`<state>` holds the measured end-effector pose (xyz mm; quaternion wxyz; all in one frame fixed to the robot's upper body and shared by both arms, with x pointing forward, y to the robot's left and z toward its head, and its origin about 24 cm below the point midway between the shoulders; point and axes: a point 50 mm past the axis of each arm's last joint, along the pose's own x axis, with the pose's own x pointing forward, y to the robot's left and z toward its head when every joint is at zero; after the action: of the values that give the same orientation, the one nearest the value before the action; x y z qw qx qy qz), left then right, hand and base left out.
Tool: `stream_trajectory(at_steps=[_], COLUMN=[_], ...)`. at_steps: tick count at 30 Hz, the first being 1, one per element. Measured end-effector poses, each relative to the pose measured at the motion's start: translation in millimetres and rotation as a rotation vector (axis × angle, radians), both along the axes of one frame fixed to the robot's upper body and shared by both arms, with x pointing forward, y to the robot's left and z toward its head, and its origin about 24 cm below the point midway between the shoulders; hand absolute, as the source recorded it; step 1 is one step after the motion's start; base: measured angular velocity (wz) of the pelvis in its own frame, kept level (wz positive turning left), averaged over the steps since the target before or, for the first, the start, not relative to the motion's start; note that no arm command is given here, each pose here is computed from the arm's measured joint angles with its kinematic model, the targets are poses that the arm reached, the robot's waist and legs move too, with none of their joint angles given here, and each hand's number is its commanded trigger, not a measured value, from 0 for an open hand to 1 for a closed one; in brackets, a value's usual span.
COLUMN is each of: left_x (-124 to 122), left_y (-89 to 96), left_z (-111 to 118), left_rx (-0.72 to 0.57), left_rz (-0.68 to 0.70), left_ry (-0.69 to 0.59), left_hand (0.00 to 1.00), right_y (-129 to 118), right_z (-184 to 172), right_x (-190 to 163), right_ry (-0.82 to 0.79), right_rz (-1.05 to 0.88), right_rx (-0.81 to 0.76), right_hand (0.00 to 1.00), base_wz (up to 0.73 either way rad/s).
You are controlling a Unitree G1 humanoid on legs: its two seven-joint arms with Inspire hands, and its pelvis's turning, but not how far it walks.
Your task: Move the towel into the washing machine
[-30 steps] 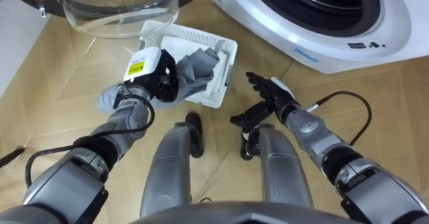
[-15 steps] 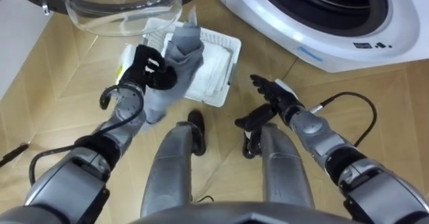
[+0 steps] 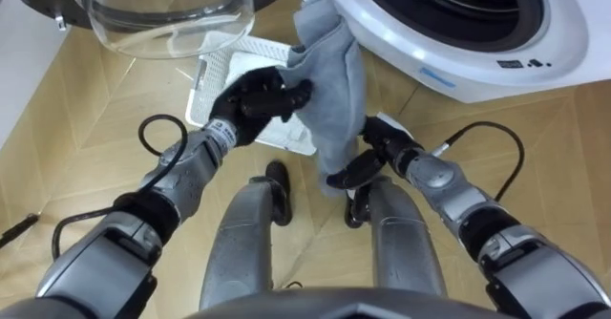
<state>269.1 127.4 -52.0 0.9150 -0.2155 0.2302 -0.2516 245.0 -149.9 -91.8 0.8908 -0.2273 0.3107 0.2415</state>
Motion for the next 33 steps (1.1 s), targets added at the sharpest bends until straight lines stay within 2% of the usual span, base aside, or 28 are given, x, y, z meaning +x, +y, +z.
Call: stream_trajectory(at_steps=[5, 10, 11, 12, 24, 33], left_x=[-2.1, 0.3, 0.4, 0.7, 8.3, 15.5], left_y=[-5.7, -16.2, -17.8, -21.3, -39.2, -36.3], left_z=[2.5, 15.4, 16.9, 19.7, 42.4, 49.7], left_rx=[-0.066, -0.166, -0.174, -0.189, -0.255, -0.274], left_rz=[-0.078, -0.141, -0.151, -0.171, -0.251, -0.221], left_ry=[0.015, -0.017, -0.022, -0.034, -0.125, -0.153], left_hand=[1.0, 1.0, 1.0, 1.0, 1.0, 1.0], right_y=[-0.4, 0.9, 0.7, 0.0, -2.7, -4.9], right_z=[0.7, 0.0, -0.1, -0.2, 0.0, 1.0], right_x=[1.1, 1.8, 1.7, 1.7, 2.7, 3.0], right_ry=[0.018, 0.046, 0.049, 0.052, 0.061, 0.03], right_rz=[0.011, -0.017, -0.017, -0.02, -0.037, -0.065], right_rx=[0.013, 0.032, 0.032, 0.032, 0.03, 0.041], right_hand=[0.0, 0.0, 0.53, 1.0, 1.0, 1.0], base_wz=[-0.01, -0.03, 0.0, 0.0, 0.01, 0.0])
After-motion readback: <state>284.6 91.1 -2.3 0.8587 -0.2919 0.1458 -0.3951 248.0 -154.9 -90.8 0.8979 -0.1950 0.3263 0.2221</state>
